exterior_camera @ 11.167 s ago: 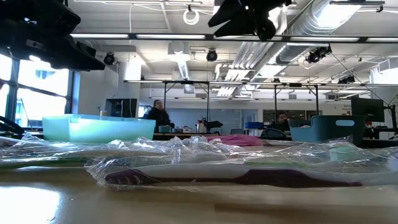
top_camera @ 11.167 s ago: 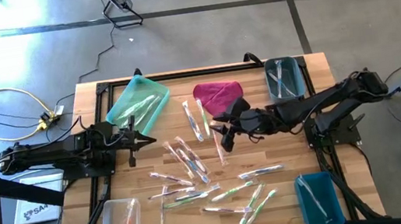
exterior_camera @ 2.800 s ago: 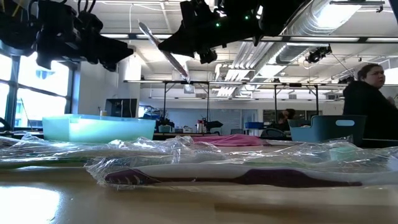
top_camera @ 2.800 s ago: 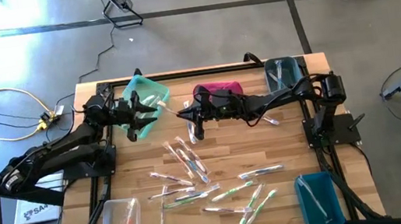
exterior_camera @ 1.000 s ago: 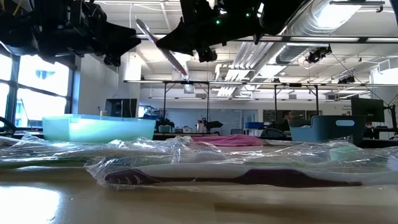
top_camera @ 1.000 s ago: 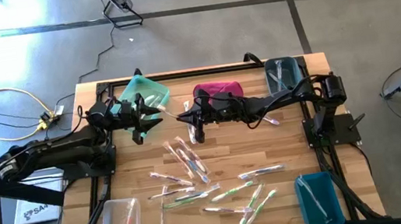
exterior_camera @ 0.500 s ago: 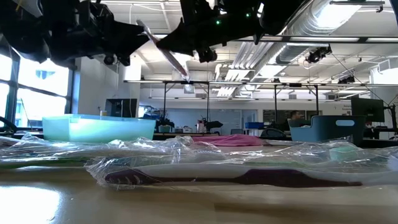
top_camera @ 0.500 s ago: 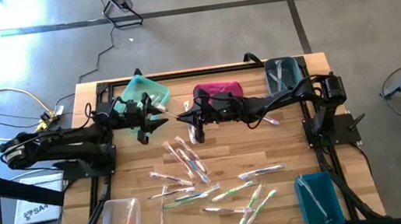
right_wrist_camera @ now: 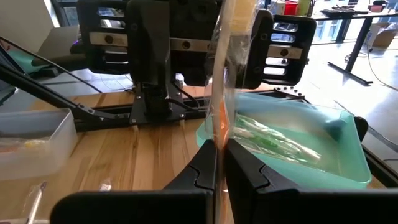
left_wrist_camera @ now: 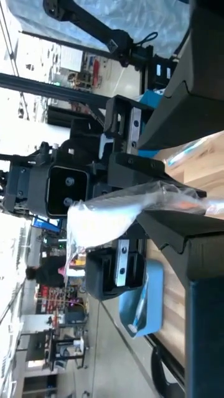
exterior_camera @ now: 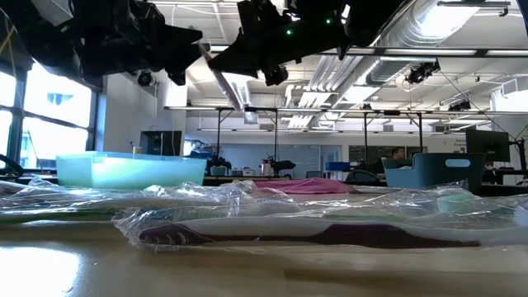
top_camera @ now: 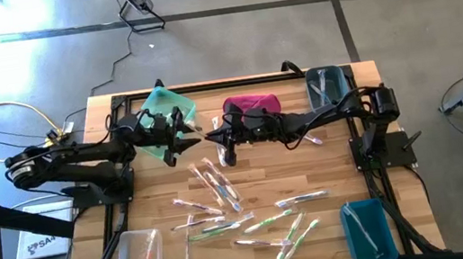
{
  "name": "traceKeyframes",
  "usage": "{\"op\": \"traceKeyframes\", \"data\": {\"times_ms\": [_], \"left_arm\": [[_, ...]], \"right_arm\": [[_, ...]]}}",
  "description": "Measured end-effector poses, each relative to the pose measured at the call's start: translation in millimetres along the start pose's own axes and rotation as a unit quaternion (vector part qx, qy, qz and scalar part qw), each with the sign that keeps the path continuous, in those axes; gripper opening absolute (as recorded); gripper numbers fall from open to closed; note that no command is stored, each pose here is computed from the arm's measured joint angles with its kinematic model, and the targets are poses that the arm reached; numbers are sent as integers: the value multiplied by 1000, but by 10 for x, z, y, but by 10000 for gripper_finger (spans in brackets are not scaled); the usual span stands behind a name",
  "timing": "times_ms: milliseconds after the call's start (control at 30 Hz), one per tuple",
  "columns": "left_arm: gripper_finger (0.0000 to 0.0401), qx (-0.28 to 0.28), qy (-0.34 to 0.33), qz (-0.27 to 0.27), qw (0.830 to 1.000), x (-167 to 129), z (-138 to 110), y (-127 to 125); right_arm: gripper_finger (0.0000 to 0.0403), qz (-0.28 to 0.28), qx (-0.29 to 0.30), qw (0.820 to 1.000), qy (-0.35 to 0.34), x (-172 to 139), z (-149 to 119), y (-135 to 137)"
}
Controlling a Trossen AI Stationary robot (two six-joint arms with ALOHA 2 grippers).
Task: Pick & Place Toothbrushes
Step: Put the orange toothbrush to the transparent bin
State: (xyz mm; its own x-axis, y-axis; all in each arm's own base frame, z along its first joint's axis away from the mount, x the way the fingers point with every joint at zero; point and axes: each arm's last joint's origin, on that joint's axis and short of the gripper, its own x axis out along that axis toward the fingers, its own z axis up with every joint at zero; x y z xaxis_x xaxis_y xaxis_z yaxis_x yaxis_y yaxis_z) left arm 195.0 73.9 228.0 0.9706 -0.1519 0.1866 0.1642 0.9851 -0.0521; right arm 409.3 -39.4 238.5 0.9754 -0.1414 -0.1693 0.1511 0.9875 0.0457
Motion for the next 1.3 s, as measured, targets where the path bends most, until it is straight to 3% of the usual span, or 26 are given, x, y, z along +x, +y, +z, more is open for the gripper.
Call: {"op": "traceKeyframes", "data": {"times_ms": [200,500,667,1300], "left_arm": [[148,0,1,-1,1000,0,-2,0],[49,0,1,2,1000,0,-3,2],[15,-1,1,2,1000,0,-3,2],[14,-1,1,11,1000,-1,-7,7]], "right_arm": [[7,0,0,1000,-1,2,-1,0],[6,3,0,1000,-2,1,2,6],[6,2,0,1000,-2,1,2,6],[18,0,2,1000,2,2,-4,1]]}}
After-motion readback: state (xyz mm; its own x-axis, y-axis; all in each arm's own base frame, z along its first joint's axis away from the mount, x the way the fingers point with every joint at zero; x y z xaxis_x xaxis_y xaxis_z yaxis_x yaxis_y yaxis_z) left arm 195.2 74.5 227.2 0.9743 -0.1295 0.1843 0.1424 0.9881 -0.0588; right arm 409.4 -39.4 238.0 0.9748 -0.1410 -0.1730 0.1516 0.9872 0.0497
